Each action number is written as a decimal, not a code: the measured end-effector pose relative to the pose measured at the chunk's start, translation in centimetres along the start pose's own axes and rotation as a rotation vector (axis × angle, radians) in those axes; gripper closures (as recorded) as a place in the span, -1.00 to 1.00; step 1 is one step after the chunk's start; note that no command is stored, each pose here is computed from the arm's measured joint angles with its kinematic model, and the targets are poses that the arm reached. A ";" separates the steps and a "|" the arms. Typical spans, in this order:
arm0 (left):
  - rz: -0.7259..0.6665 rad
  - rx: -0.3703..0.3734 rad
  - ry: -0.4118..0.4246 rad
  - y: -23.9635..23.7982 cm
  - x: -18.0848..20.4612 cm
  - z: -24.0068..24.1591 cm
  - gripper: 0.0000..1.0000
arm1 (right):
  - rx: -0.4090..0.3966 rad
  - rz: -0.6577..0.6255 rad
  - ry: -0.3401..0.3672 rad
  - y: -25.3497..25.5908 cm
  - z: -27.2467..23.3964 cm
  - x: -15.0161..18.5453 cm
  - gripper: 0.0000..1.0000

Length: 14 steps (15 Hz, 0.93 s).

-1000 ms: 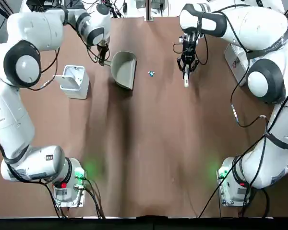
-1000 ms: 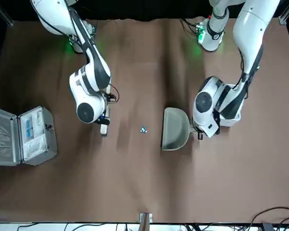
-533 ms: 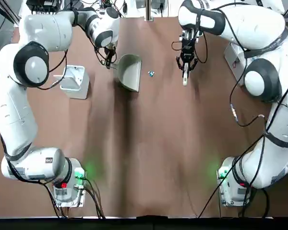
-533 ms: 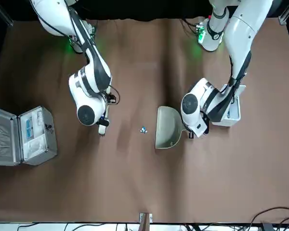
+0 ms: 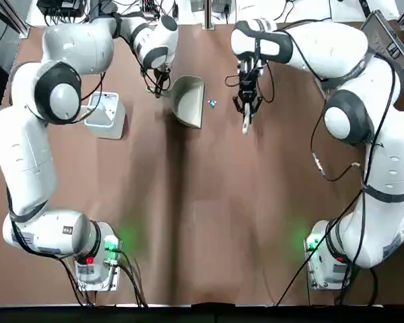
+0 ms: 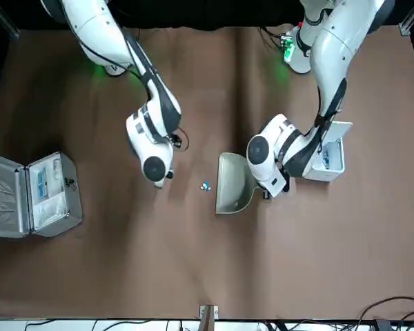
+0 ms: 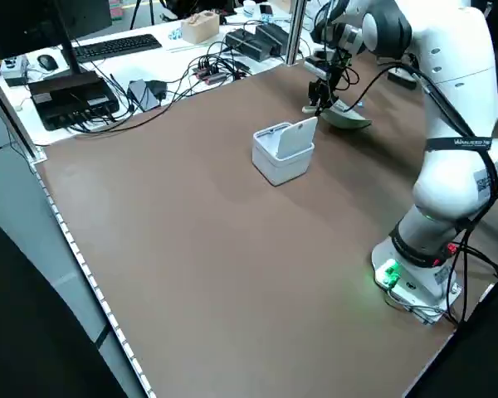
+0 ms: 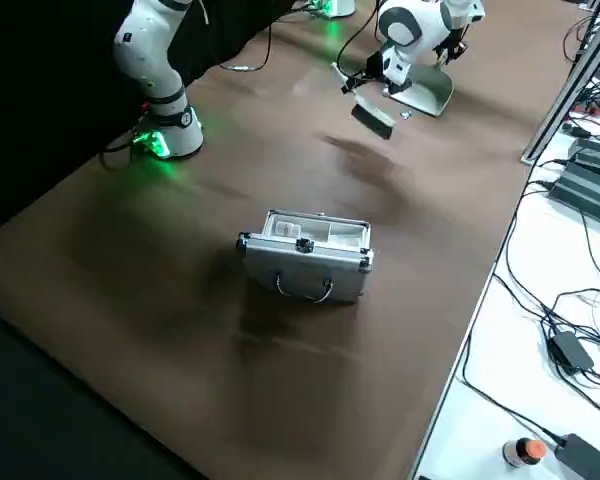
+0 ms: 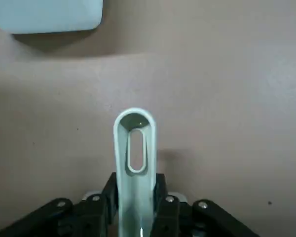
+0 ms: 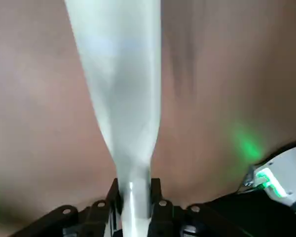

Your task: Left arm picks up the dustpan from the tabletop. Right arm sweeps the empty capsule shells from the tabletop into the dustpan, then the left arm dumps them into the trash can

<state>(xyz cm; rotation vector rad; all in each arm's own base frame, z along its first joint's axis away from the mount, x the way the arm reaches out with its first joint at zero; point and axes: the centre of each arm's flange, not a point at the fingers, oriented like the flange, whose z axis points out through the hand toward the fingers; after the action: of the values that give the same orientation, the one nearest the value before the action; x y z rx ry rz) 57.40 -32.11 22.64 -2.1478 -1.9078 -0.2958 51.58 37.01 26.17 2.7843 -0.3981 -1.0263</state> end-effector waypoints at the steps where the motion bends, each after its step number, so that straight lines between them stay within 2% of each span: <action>1: 0.001 -0.004 0.013 -0.1 -0.6 0.0 0.34 | 0.022 -0.007 -0.024 -1.4 0.5 -0.5 0.47; 5: -0.010 -0.014 0.023 0.6 -0.1 0.2 0.34 | 0.047 -0.019 -0.011 -3.4 0.8 0.1 0.47; 9: -0.024 -0.020 0.094 2.0 1.6 -0.5 0.34 | 0.101 -0.014 0.046 -5.7 1.2 1.2 0.47; 14: 0.014 -0.028 0.114 0.8 -1.0 -1.2 0.34 | 0.120 0.006 0.072 -8.4 2.2 1.7 0.47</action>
<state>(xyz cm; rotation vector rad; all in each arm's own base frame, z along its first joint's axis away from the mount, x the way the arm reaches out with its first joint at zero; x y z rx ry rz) 58.08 -33.52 23.43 -2.1122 -1.8359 -0.4350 53.03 44.39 21.59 2.9139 -0.4727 -0.9274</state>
